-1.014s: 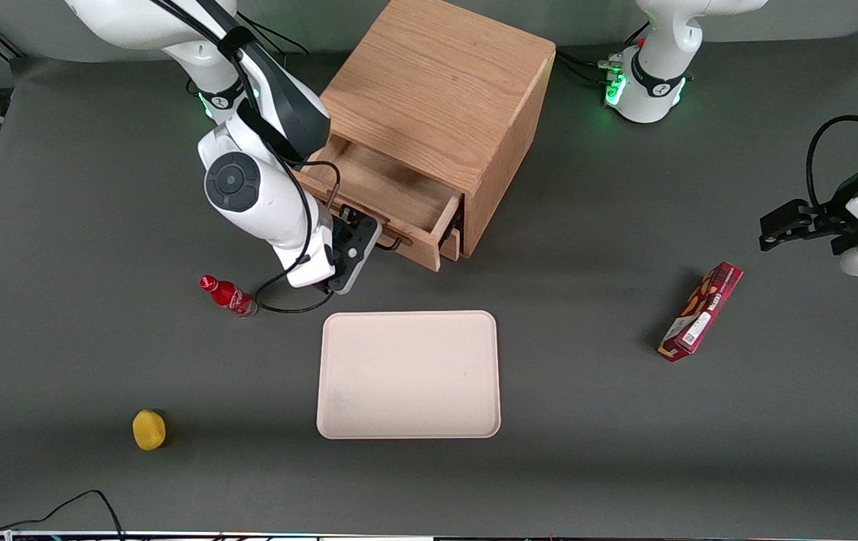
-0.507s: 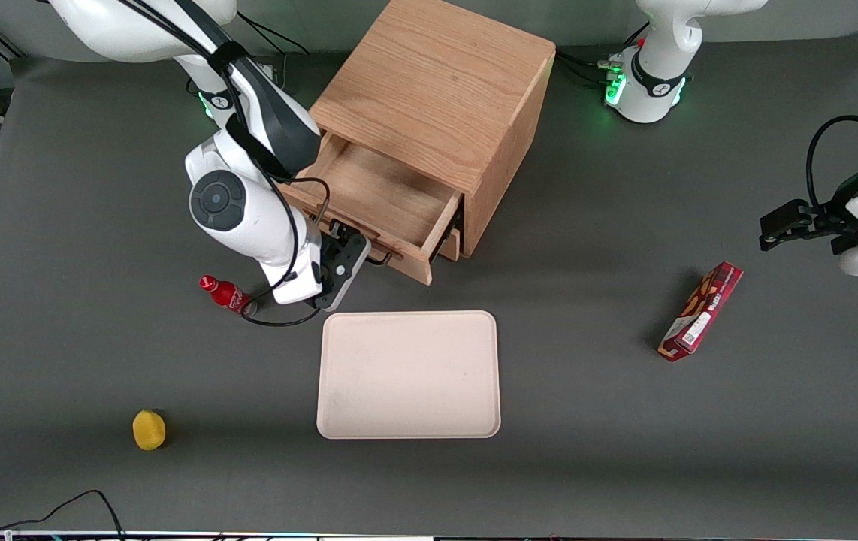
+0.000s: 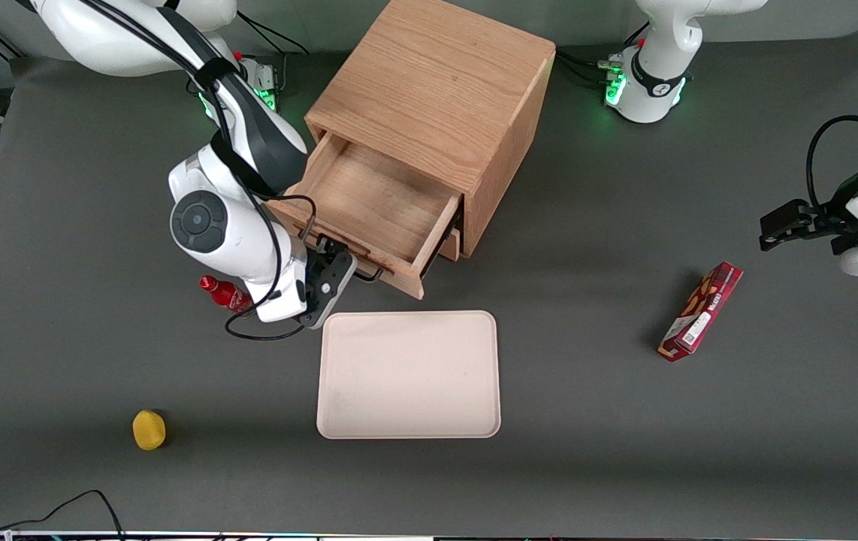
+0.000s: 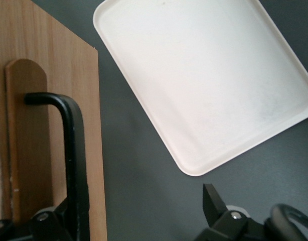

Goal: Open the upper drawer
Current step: 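Pull the upper drawer outward by its handle with the right gripper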

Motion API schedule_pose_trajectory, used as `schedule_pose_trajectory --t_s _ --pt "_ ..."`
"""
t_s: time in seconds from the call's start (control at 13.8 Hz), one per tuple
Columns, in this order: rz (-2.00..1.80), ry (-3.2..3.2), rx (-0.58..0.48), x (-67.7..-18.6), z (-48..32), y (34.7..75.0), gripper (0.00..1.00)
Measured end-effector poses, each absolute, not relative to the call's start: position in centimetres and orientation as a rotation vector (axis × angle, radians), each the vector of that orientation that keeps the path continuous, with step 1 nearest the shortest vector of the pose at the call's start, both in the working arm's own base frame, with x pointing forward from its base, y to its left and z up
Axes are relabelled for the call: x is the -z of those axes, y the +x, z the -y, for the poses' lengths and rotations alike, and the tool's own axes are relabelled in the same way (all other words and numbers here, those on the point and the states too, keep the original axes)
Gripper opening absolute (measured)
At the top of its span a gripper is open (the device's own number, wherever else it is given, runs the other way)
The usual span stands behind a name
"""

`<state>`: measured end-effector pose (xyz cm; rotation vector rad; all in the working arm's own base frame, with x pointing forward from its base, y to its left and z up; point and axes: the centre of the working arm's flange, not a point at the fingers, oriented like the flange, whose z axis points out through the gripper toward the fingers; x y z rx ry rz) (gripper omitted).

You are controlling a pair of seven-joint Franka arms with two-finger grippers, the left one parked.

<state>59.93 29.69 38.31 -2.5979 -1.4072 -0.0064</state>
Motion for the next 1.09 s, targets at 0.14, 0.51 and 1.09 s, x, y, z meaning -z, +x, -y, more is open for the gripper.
schedule_pose_trajectory --t_s 0.14,0.51,1.09 --pt "1.414 -2.601 0.009 -38.2 -29.3 60.6 1.00" --pt "1.439 -2.600 -0.010 -38.3 -28.9 62.0 1.00" --pt "1.452 -2.605 0.003 -37.8 -26.8 64.2 1.00"
